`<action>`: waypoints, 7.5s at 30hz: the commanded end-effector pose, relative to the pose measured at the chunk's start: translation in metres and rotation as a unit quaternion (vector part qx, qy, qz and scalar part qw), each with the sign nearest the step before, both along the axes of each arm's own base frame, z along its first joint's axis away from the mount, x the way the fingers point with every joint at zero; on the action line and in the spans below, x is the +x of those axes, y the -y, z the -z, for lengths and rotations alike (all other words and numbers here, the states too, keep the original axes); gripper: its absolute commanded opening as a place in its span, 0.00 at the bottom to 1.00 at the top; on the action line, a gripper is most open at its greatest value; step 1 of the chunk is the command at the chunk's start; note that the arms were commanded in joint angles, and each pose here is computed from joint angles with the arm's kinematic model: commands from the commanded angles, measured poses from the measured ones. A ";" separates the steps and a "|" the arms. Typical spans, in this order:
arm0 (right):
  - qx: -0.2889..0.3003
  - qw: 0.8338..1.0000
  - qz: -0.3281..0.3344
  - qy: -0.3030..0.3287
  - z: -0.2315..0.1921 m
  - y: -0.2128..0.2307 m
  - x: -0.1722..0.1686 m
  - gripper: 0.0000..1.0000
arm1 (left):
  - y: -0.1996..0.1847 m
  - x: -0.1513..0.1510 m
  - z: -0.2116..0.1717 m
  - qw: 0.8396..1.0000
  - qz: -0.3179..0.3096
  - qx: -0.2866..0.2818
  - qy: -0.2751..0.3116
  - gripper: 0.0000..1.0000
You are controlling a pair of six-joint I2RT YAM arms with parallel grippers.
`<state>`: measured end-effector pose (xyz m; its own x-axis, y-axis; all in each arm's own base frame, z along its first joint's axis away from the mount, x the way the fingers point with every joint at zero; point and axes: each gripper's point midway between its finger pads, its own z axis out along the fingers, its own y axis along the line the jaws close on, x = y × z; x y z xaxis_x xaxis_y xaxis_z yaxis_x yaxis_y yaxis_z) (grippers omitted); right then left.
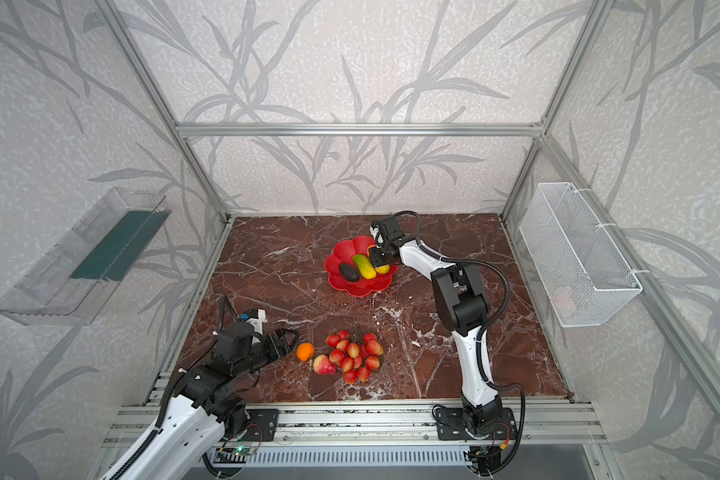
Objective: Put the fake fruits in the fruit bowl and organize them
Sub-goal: 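Lower the yellow squash beside the cucumber in the bowl and open the right gripper, then grasp the orange with the left gripper while the right arm draws back, then place the orange in the bowl with the left gripper and withdraw, then grasp the pale pear near the lychees with the right gripper, then carry the pear into the bowl beside the orange and release, then lower the right gripper onto the lychee bunch stems and grasp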
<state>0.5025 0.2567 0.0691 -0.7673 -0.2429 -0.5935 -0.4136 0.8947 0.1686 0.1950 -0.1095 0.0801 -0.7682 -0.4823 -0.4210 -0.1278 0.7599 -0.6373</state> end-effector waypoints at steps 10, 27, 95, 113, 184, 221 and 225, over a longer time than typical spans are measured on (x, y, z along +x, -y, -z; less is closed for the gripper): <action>0.090 0.986 0.013 0.137 -0.146 0.011 -0.037 0.86 | 0.013 0.004 0.013 1.000 0.017 -0.006 -0.016 0.80; 0.109 0.981 0.064 0.145 -0.154 0.082 -0.170 0.95 | 0.033 0.009 0.039 0.996 0.047 0.033 -0.062 0.57; -0.039 0.904 -0.414 0.104 -0.067 -0.125 -0.406 0.83 | -0.083 0.033 -0.144 0.931 -0.184 0.139 0.282 0.97; -0.202 0.869 -0.435 0.119 0.017 -0.163 -0.371 0.75 | -0.100 0.005 -0.138 0.930 -0.208 0.119 0.279 0.97; 0.080 0.994 -0.068 -0.002 -0.052 0.016 -0.305 0.67 | -0.078 0.007 -0.131 0.946 -0.166 0.071 0.269 0.91; 0.022 0.991 -0.105 -0.077 -0.011 -0.012 -0.312 0.39 | -0.070 0.008 -0.128 0.950 -0.155 0.053 0.266 0.91; 0.024 0.990 -0.112 -0.082 -0.013 -0.016 -0.313 0.43 | -0.072 0.008 -0.130 0.949 -0.156 0.058 0.268 0.91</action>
<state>0.1886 0.2643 0.0765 -0.7911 -0.3925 -0.4691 -0.5532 0.7863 0.2752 0.2018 -0.0402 0.2092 -0.2671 -0.5713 -0.7761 -0.0274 0.8095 -0.5865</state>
